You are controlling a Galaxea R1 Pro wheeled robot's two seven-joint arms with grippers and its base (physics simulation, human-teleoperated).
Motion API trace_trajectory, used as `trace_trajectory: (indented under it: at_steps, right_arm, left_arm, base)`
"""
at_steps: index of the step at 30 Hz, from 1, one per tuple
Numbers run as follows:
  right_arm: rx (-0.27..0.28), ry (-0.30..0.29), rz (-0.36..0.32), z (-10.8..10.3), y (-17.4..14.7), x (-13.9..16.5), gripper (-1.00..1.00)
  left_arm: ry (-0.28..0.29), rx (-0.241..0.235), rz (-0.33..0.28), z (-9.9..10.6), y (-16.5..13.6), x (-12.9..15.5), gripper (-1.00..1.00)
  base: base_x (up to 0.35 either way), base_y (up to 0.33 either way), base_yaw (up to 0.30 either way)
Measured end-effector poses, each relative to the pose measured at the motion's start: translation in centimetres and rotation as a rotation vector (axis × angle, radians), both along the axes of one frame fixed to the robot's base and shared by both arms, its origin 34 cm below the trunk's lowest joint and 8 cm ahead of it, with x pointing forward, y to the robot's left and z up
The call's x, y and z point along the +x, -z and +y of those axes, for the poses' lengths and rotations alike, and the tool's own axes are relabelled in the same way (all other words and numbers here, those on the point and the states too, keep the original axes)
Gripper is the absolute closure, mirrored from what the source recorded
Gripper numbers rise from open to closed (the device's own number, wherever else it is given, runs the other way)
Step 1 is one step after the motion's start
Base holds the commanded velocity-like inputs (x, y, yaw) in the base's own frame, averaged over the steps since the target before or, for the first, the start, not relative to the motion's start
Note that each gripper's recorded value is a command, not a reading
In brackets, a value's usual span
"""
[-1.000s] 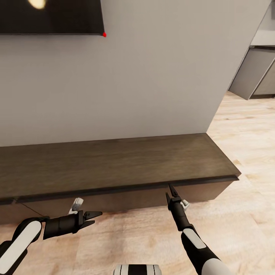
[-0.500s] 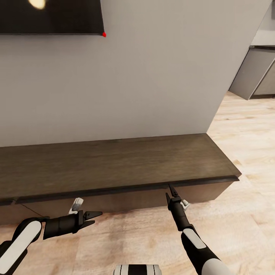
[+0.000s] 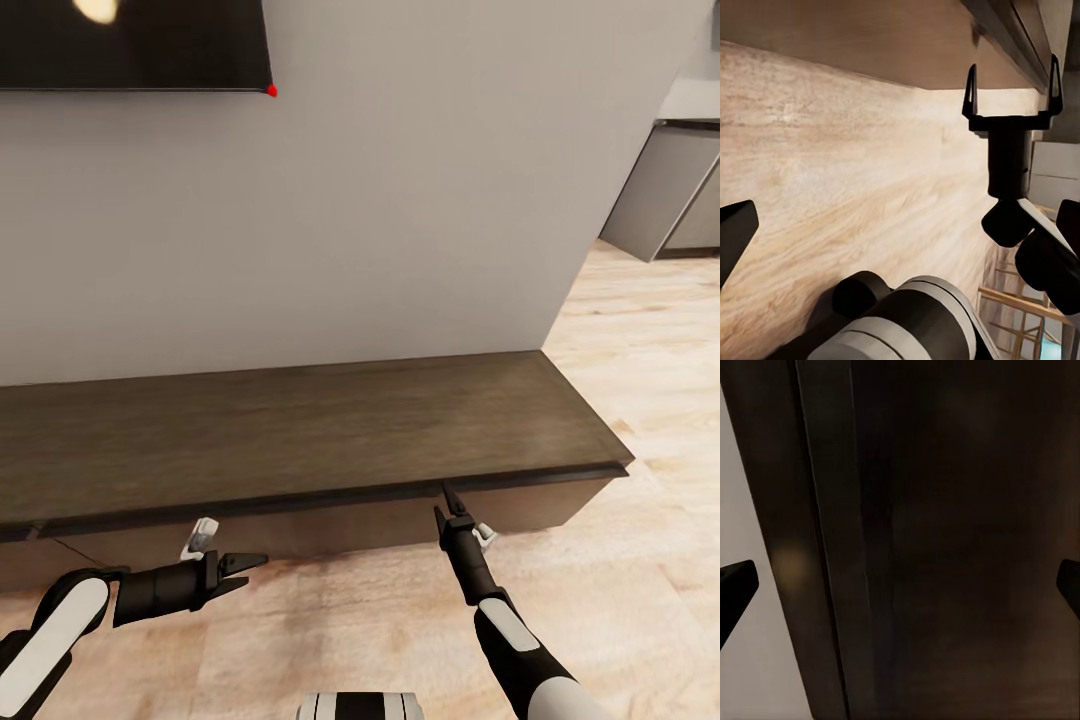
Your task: Place each of the two pumpkins and all three candles from the living room inside a cabinet in the living room (use any cabinet), then make sure every cabinet is closed, and position the cauldron so it is next to a table in the living room.
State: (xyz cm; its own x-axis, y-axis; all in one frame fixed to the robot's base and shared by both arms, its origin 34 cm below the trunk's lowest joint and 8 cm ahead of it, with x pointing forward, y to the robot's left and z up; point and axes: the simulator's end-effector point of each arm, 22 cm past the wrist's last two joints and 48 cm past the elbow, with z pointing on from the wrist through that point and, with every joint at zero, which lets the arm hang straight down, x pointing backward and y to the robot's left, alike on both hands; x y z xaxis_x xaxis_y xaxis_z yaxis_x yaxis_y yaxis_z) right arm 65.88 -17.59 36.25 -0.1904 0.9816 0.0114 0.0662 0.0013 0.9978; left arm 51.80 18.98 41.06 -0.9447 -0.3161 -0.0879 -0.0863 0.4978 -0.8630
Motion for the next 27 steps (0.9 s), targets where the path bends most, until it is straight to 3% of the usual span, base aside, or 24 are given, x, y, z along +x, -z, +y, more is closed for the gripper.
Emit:
trace_trajectory:
  at_steps: [8, 9, 27]
  right_arm:
    - [0.0, 0.0, 0.003, 0.01, 0.08, -0.01, -1.0]
    - [0.0, 0.0, 0.003, 0.02, 0.08, -0.01, 1.0]
    - [0.003, 0.0, -0.008, 0.08, -0.27, 0.11, 1.0]
  left_arm:
    - [0.0, 0.0, 0.0, 0.0, 0.01, 0.0, -1.0]
    - [0.0, 0.0, 0.0, 0.0, 0.01, 0.0, -1.0]
    - [-0.001, -0.001, 0.001, -0.04, 0.04, -0.02, -1.0]
  base:
    - [0.011, 0.0, 0.0]
    - [0.001, 0.0, 0.0]
    - [0.0, 0.0, 0.0]
